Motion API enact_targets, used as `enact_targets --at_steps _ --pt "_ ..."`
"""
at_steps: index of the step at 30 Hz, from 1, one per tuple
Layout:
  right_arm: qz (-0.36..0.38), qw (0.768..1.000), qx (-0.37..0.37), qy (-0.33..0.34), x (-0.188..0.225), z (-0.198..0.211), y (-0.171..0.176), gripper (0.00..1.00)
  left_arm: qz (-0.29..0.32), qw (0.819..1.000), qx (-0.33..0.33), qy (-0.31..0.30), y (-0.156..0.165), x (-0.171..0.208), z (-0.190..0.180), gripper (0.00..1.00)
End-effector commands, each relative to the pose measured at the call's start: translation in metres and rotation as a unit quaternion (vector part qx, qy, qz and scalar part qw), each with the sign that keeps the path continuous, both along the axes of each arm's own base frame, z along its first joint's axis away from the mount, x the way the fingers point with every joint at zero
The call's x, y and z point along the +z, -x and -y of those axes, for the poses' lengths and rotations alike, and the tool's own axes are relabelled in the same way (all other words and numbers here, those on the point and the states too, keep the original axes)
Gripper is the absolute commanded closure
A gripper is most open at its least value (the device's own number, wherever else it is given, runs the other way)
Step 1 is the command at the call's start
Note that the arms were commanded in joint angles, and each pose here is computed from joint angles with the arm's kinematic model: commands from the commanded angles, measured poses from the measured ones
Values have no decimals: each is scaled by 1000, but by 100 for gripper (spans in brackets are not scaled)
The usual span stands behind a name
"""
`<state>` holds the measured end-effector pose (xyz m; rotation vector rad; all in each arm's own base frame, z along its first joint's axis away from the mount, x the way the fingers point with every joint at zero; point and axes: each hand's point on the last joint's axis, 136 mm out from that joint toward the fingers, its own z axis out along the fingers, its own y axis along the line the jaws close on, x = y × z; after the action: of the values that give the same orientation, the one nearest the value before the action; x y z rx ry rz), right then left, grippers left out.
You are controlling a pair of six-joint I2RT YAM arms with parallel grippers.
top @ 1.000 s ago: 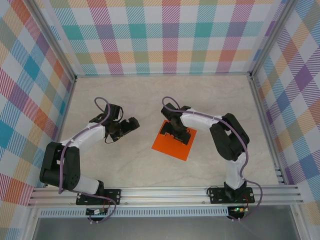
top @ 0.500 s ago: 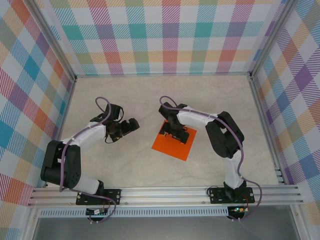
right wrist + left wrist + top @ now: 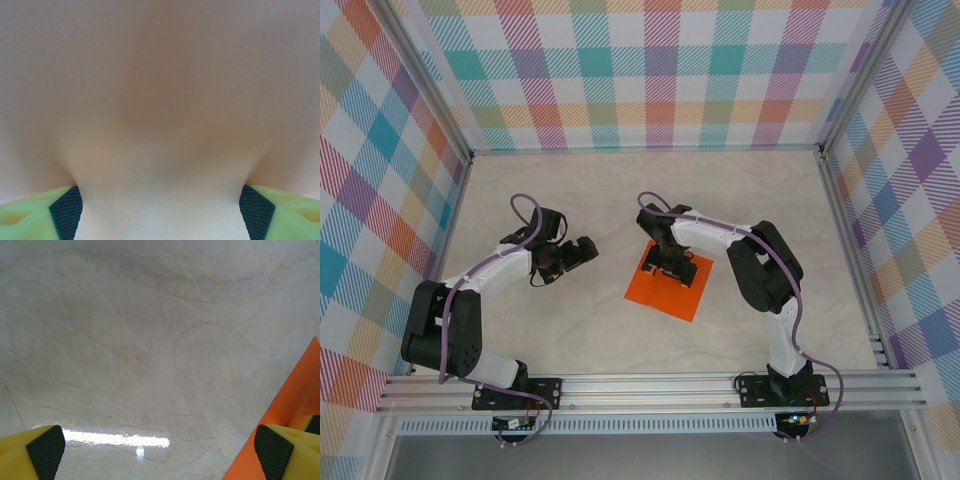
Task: Fold a paper plane with a square sheet of paper (pick it up from the middle)
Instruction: Fold the square sheet of paper in half at the center of the table.
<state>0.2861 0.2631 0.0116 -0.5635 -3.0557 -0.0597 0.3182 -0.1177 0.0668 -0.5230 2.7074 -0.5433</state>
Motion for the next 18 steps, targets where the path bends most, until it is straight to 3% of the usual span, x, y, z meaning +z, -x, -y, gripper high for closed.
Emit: enact_targets --at_steps 1,8,18 --pt "-74 997 11 26 -53 9 30 19 1 1000 -12 -9 -1 6 3 0" --pt "-45 999 13 7 -37 4 22 27 1 1000 -11 -11 0 8 2 0" --pt "79 990 39 -111 32 -20 0 66 3 1000 -9 -3 2 10 3 0"
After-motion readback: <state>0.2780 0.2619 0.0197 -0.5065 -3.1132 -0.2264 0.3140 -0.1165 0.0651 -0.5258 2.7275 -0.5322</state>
